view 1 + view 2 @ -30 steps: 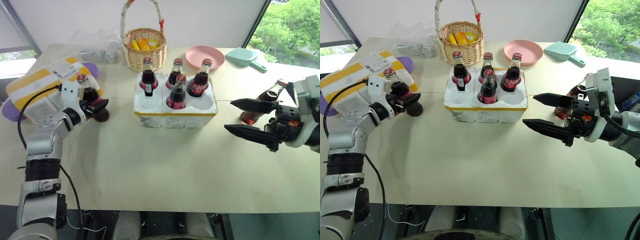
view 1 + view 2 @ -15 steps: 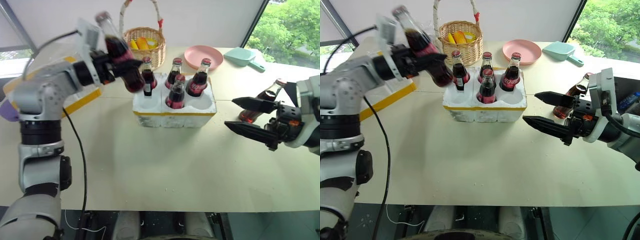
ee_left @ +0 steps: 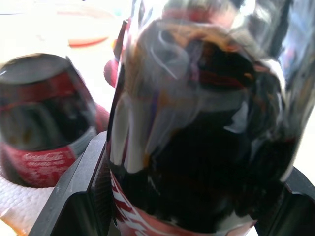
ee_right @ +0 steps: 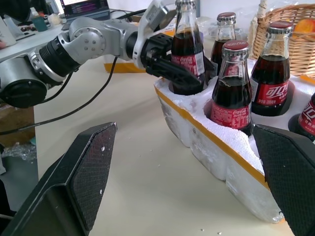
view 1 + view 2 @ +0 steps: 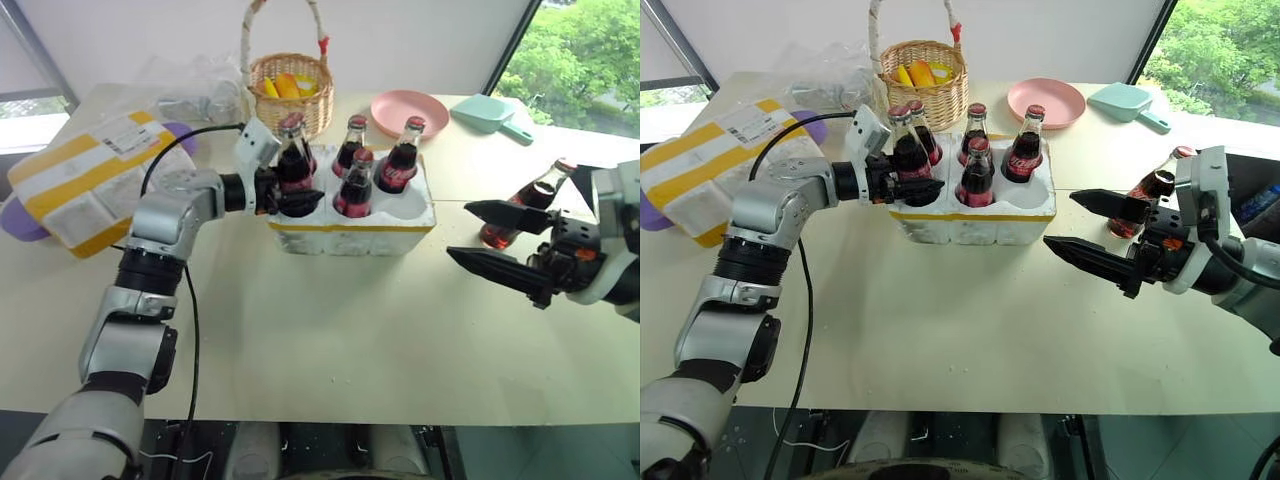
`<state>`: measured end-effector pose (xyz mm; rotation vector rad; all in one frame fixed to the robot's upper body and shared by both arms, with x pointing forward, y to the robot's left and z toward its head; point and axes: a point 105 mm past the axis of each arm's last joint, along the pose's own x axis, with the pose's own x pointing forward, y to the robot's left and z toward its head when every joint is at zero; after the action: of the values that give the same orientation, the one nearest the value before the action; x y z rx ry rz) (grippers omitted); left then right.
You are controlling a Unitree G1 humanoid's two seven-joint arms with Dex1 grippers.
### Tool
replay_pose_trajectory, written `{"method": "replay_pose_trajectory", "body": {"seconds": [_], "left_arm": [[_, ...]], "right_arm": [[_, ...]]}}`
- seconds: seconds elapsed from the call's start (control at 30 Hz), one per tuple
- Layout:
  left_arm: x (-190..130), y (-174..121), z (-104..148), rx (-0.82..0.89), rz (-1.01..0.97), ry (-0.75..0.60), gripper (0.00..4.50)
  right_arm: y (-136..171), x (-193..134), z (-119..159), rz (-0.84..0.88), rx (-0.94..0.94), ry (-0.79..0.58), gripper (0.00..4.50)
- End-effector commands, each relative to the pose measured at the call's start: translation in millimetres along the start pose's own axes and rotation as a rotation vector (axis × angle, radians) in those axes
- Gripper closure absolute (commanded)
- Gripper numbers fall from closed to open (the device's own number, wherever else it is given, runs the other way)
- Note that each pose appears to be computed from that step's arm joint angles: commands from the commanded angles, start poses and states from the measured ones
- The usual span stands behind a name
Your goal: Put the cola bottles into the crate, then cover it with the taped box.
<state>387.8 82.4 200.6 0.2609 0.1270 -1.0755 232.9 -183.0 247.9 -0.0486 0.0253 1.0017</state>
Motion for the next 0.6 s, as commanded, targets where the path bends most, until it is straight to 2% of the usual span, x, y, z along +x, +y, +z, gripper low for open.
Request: {"method": "replay_pose_trajectory", "body": {"seconds": [0.03, 0.07, 0.2, 0.33, 0.5, 0.6], "left_arm": [[-4, 0, 11, 0.123, 0.003, -0.003, 0.22], [-4, 0, 10, 0.133, 0.003, 0.001, 0.05], [-16, 3, 15, 0.126, 0.023, -0.03, 0.05], [-58, -2, 29, 0.043, -0.015, -0.108, 0.05], [-120, -40, 53, -0.063, -0.166, -0.188, 0.05], [-133, -54, 53, -0.082, -0.168, -0.173, 0.05]], "right_arm": [[2, -2, 7, -0.001, -0.038, -0.031, 0.0], [1, -1, 7, -0.004, -0.037, -0.031, 0.0], [-6, -3, 2, -0.05, -0.046, -0.016, 0.0], [-18, -13, -6, -0.145, -0.028, 0.005, 0.0], [-33, -39, -25, -0.328, 0.016, 0.036, 0.0], [-50, -56, -41, -0.495, 0.051, 0.042, 0.0]]}}
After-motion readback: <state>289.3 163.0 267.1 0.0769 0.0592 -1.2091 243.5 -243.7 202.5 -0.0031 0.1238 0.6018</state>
